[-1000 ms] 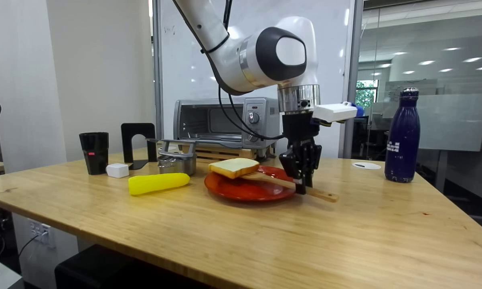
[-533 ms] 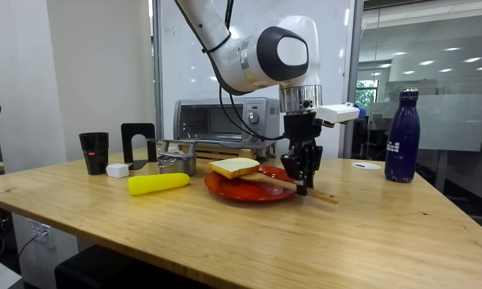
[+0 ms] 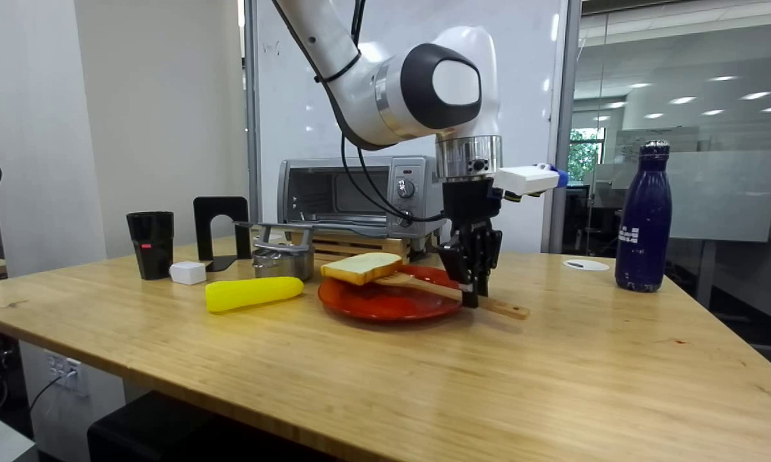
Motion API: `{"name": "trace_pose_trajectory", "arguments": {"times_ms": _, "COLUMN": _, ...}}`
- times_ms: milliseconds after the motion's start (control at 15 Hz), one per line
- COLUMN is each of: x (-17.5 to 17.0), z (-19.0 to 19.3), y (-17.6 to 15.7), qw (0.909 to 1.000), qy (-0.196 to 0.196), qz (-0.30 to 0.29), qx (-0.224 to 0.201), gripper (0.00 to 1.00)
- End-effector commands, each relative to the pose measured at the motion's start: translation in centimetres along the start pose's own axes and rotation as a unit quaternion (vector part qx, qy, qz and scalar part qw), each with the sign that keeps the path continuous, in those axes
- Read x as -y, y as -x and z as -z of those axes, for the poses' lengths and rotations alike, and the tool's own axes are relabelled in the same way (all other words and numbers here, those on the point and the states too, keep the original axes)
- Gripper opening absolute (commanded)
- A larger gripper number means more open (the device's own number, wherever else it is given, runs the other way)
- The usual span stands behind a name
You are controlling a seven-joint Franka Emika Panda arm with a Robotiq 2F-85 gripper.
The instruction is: Open the oven, use the spatula to put the slice of bread in the oven, the close the oven
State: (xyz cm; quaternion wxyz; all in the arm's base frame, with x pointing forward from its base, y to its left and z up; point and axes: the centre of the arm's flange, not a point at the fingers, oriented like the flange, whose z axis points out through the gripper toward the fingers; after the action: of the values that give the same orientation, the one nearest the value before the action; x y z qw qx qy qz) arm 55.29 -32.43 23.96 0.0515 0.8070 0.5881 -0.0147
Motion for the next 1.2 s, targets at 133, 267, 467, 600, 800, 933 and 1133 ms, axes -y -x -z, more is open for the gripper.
{"name": "trace_pose_trajectory", "arguments": {"times_ms": 133, "x": 1.2, "z": 0.8, "y": -2.1, "qw": 0.9996, "qy": 0.007, "qz": 0.027, "qx": -0.002, "gripper": 0.07}}
{"name": "trace_pose_trajectory", "arguments": {"times_ms": 267, "x": 1.2, "z": 1.0, "y": -2.5, "qw": 0.9995, "qy": 0.008, "qz": 0.031, "qx": -0.003, "gripper": 0.07}}
{"name": "trace_pose_trajectory", "arguments": {"times_ms": 467, "x": 1.4, "z": 1.1, "y": -2.7, "qw": 0.9994, "qy": 0.008, "qz": 0.034, "qx": -0.001, "gripper": 0.07}}
{"name": "trace_pose_trajectory", "arguments": {"times_ms": 600, "x": 1.5, "z": 1.3, "y": -2.7, "qw": 0.9993, "qy": 0.009, "qz": 0.035, "qx": 0.001, "gripper": 0.07}}
{"name": "trace_pose_trajectory", "arguments": {"times_ms": 800, "x": 1.8, "z": 2.1, "y": -2.7, "qw": 0.9992, "qy": 0.012, "qz": 0.038, "qx": 0.003, "gripper": 0.07}}
{"name": "trace_pose_trajectory", "arguments": {"times_ms": 933, "x": 2.0, "z": 2.6, "y": -2.8, "qw": 0.999, "qy": 0.014, "qz": 0.041, "qx": 0.006, "gripper": 0.07}}
{"name": "trace_pose_trajectory", "arguments": {"times_ms": 1133, "x": 2.3, "z": 2.9, "y": -2.9, "qw": 0.9988, "qy": 0.013, "qz": 0.047, "qx": 0.009, "gripper": 0.07}}
